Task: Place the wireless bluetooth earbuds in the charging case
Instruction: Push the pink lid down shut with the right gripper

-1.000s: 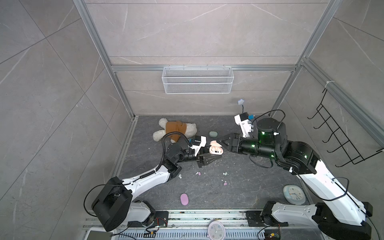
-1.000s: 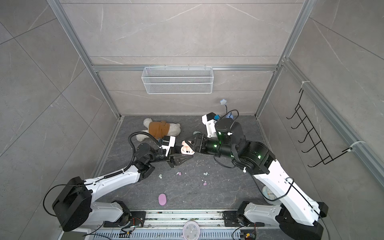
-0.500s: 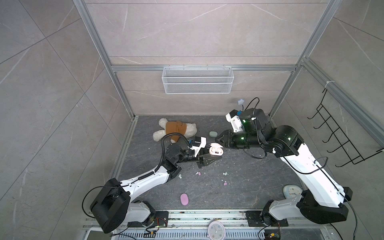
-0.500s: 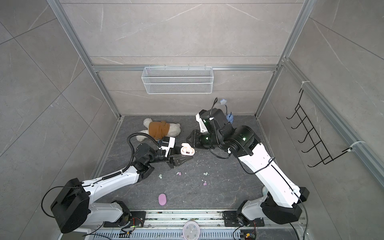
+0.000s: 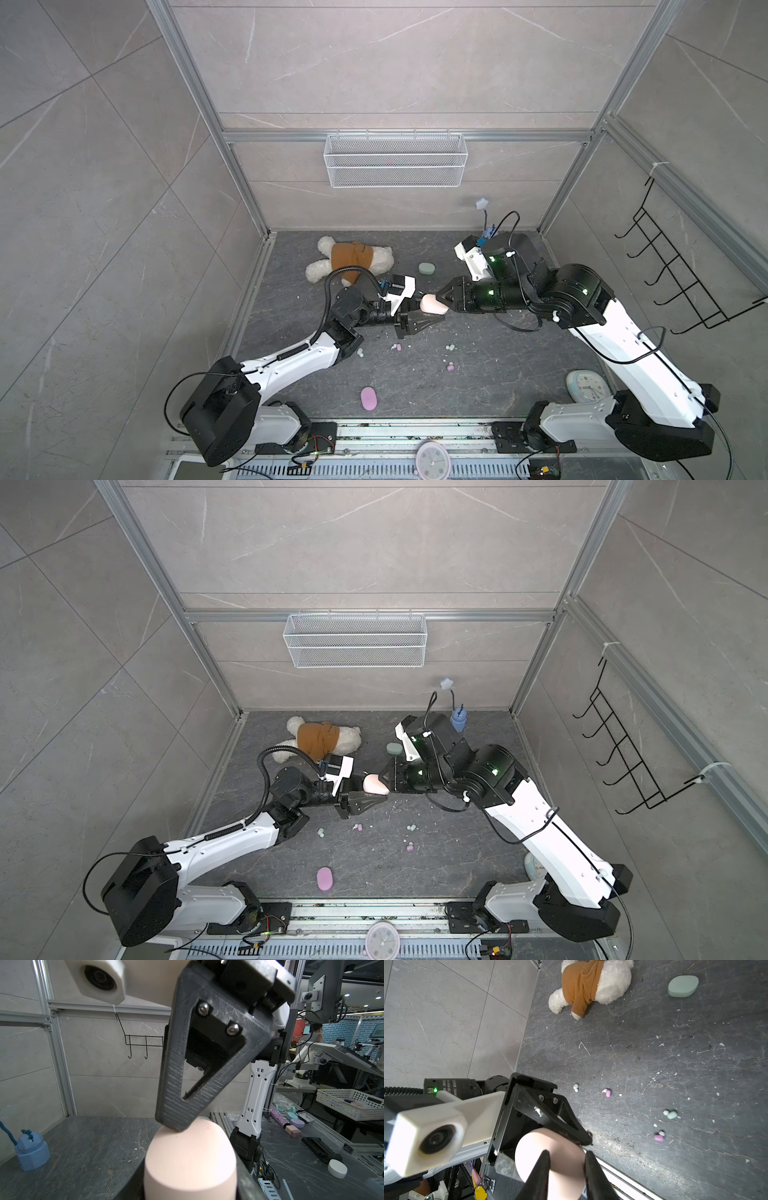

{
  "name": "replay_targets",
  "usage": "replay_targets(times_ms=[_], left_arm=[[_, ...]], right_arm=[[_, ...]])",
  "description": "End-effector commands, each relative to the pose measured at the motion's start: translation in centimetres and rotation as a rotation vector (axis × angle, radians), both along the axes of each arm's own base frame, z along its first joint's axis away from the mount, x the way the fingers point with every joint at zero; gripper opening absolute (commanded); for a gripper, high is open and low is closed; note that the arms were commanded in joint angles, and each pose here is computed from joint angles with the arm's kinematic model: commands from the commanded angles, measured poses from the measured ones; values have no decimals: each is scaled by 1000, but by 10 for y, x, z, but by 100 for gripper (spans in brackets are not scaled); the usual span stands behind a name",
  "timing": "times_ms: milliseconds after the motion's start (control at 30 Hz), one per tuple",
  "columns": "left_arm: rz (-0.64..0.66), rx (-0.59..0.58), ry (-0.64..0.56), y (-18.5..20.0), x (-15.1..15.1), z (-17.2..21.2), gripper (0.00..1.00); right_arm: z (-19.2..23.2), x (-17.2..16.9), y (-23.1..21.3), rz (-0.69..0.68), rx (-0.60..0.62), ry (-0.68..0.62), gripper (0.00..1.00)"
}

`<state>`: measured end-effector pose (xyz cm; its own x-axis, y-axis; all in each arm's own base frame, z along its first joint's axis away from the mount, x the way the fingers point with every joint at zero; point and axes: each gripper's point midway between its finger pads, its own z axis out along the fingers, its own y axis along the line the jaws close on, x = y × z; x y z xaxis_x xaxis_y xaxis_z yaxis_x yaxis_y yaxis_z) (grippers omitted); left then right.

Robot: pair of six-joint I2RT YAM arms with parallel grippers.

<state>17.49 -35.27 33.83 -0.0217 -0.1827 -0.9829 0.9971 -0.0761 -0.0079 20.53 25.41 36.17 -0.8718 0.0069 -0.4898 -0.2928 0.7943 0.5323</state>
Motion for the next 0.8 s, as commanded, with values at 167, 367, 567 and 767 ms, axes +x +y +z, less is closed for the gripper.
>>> replay_targets(times_ms=[167, 367, 567, 767], left_arm=[[45, 32, -36, 3, 3, 8, 22], [74, 229, 13, 14, -5, -25, 22], [64, 334, 38, 20, -11, -41, 22], [61, 340, 44, 20, -12, -45, 22]], right_arm=[[-7, -6, -16, -67, -11, 65, 63], [-23, -10, -10, -62, 44, 130, 83], [-41, -9, 7, -36, 106, 174, 90], [-44, -7, 20, -16, 150, 201, 91]])
